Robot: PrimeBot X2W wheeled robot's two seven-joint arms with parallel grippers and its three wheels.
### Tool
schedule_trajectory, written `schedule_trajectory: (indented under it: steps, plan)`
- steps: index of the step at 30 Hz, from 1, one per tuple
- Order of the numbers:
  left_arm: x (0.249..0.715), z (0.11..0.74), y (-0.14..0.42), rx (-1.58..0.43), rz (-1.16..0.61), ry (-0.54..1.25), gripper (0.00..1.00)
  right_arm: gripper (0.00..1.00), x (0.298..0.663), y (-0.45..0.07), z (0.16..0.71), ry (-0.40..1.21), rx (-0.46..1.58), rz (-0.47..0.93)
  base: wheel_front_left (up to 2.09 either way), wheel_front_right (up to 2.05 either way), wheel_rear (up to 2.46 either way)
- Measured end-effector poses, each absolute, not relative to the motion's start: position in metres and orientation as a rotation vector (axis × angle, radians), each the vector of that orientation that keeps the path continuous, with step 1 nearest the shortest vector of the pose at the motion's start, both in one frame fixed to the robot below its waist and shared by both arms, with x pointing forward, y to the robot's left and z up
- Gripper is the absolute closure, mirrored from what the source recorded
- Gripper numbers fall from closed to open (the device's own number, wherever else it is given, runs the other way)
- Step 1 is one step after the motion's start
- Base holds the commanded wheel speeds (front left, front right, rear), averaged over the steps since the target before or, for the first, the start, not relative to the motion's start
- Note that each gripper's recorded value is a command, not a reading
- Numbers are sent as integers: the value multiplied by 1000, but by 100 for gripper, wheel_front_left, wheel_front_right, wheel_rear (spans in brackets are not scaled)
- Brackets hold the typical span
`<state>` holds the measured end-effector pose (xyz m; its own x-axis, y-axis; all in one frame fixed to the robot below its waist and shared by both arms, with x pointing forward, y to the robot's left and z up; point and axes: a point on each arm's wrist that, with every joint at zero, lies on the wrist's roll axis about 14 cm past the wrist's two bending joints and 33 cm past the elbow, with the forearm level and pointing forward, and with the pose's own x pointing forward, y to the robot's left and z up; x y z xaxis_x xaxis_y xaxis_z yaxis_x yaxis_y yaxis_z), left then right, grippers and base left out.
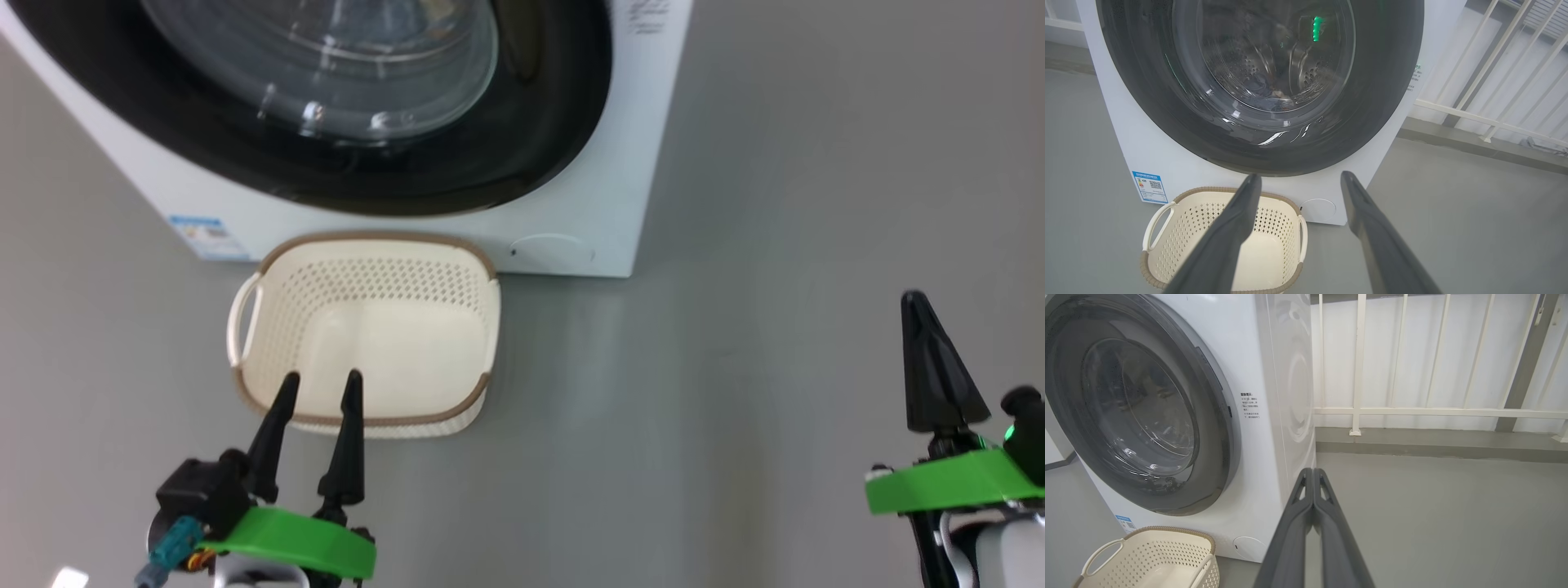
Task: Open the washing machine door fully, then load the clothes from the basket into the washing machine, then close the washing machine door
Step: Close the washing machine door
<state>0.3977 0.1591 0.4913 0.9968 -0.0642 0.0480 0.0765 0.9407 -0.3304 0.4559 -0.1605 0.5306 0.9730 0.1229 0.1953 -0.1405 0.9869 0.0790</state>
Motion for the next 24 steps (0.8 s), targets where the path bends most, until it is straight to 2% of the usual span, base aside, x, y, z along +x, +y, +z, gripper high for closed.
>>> schedule_trajectory:
  steps: [16,17,18,19,24]
  plan:
    - [379,505,142,-339,-127,-67,0,100,384,-222,546,-217,77,-54,0,0,0]
    - [378,506,141,-337,-131,-69,0,69,380,-225,547,-220,82,-64,0,0,0]
    - [376,506,140,-337,-133,-71,0,4,377,-228,549,-226,90,-73,0,0,0]
    - [374,507,140,-337,-135,-71,0,0,374,-229,550,-231,98,-78,0,0,0]
    - [368,510,138,-323,-144,-80,0,0,361,-234,552,-236,100,-94,0,0,0]
